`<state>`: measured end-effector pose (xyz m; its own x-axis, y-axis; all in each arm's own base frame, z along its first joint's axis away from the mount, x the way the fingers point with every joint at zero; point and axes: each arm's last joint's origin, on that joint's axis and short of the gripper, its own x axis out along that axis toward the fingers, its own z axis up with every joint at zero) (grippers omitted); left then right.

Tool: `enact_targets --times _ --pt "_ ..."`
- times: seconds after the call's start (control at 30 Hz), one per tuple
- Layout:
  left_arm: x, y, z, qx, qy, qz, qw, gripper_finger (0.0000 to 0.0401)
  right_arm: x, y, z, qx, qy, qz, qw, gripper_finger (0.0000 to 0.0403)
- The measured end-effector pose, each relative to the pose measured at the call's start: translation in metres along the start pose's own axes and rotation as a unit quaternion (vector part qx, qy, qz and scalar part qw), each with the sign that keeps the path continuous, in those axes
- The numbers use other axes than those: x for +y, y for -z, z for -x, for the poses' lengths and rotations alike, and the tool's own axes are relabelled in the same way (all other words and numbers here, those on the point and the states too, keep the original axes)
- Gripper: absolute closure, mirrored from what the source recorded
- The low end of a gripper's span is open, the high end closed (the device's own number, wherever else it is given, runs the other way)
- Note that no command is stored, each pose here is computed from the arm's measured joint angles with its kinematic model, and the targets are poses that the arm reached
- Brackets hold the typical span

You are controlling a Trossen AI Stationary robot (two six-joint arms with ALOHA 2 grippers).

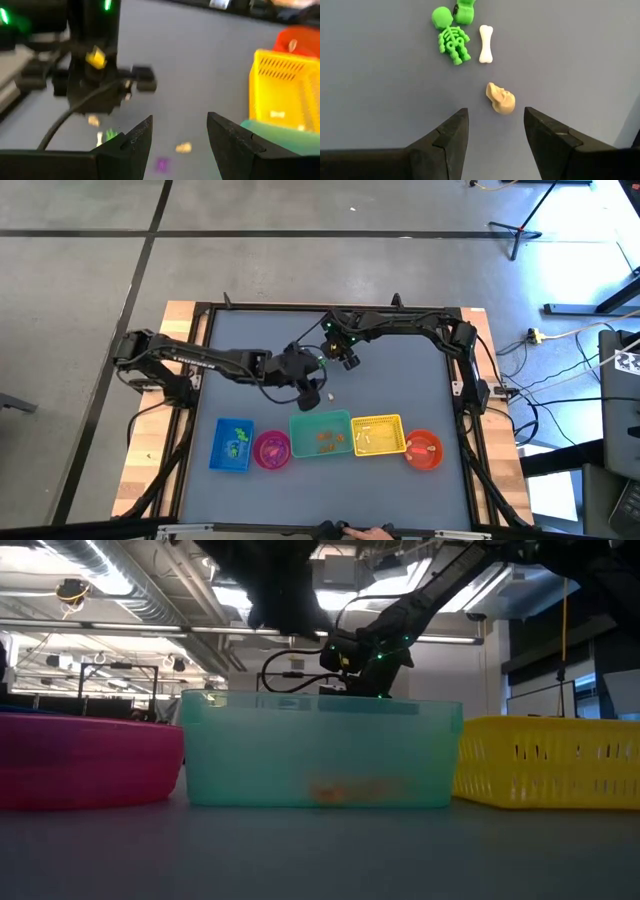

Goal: Sort Halloween decoration
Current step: Put the white skull toy into the orange bin

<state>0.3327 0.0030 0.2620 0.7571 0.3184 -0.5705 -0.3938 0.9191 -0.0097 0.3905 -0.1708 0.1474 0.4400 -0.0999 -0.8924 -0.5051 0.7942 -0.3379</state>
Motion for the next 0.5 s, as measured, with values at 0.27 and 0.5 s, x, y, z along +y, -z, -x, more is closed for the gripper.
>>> enact_targets --times 0.27,0.5 --pt "0.040 0.019 -0.030 0.120 -0.019 0.033 0.992 0.0228 0.000 0.000 0.000 0.000 0.001 0.000 1.000 0.0214" --pt "0.058 0.040 -0.065 0.176 -0.047 0.005 0.983 0.0228 0.000 0.000 0.000 0.000 0.002 -0.001 1.000 0.0214"
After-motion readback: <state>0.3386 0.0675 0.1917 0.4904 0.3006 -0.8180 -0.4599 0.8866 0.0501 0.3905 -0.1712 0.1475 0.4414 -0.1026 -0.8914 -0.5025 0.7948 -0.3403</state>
